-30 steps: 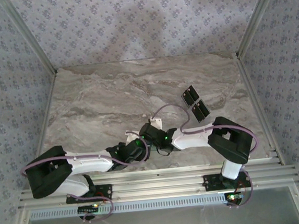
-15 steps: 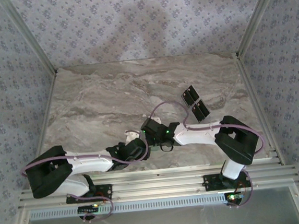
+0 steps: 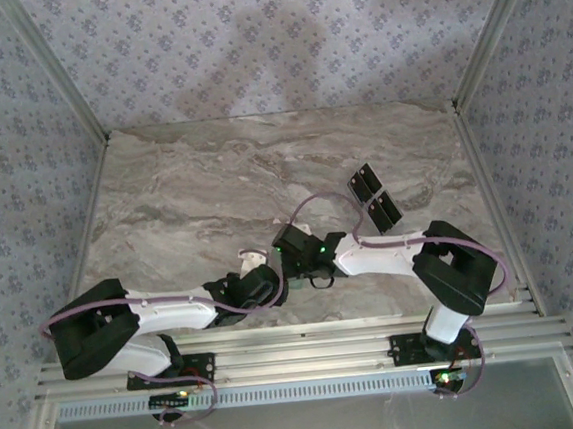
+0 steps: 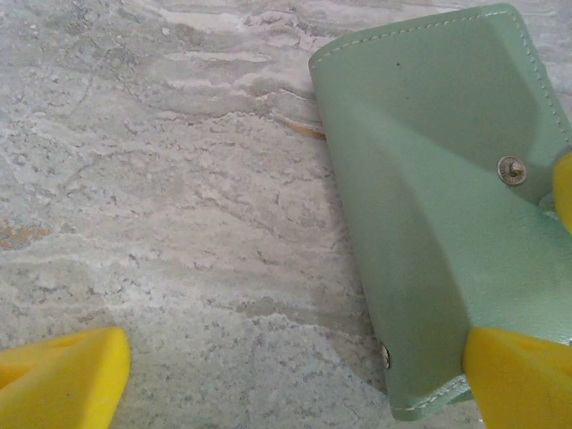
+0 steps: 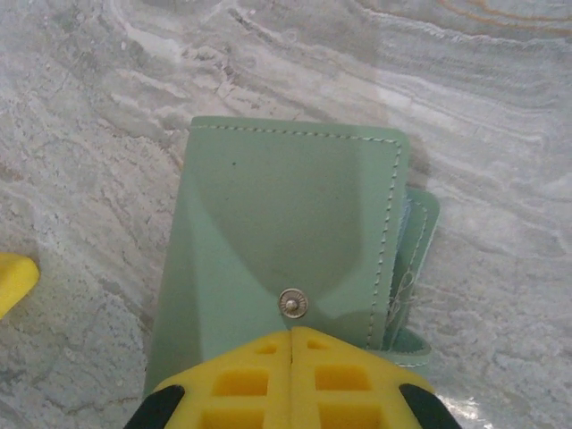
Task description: Put the credit cards into the card holder
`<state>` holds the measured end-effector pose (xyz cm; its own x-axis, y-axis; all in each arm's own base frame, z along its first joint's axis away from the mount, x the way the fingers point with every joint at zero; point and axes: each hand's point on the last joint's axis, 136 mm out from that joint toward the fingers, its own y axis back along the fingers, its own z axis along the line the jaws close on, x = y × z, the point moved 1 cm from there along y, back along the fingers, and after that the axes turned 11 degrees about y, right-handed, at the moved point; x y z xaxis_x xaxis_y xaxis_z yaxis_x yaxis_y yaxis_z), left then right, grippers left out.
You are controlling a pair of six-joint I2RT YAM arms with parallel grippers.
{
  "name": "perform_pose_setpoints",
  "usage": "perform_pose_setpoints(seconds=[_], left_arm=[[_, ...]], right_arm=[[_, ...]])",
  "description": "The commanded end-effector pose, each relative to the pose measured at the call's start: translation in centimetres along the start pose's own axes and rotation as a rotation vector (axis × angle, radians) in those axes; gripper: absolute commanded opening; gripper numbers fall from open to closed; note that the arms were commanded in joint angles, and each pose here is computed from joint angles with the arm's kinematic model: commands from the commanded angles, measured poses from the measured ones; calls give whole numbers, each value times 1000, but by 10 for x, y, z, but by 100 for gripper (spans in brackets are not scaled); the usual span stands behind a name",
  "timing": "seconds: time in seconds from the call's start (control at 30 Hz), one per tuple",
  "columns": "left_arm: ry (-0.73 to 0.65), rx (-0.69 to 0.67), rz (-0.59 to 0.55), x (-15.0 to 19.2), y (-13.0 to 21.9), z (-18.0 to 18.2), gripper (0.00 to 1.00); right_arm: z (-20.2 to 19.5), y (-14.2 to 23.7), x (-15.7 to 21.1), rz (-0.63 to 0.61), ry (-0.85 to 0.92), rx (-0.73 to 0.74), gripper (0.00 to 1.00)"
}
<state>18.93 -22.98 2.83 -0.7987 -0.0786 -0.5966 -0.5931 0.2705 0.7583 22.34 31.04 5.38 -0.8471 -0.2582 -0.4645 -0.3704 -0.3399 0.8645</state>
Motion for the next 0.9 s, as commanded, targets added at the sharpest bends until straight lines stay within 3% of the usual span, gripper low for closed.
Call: perform_pose_setpoints(seconds=[0.0,0.87], left_arm=[[8,-49,136,35,-11,23,97],[7,-50,145,39,-14,24,97]], right_arm=[[3,11,-17,-41,8,-13,0],[4,-12,-28,-46,18,-7,0]])
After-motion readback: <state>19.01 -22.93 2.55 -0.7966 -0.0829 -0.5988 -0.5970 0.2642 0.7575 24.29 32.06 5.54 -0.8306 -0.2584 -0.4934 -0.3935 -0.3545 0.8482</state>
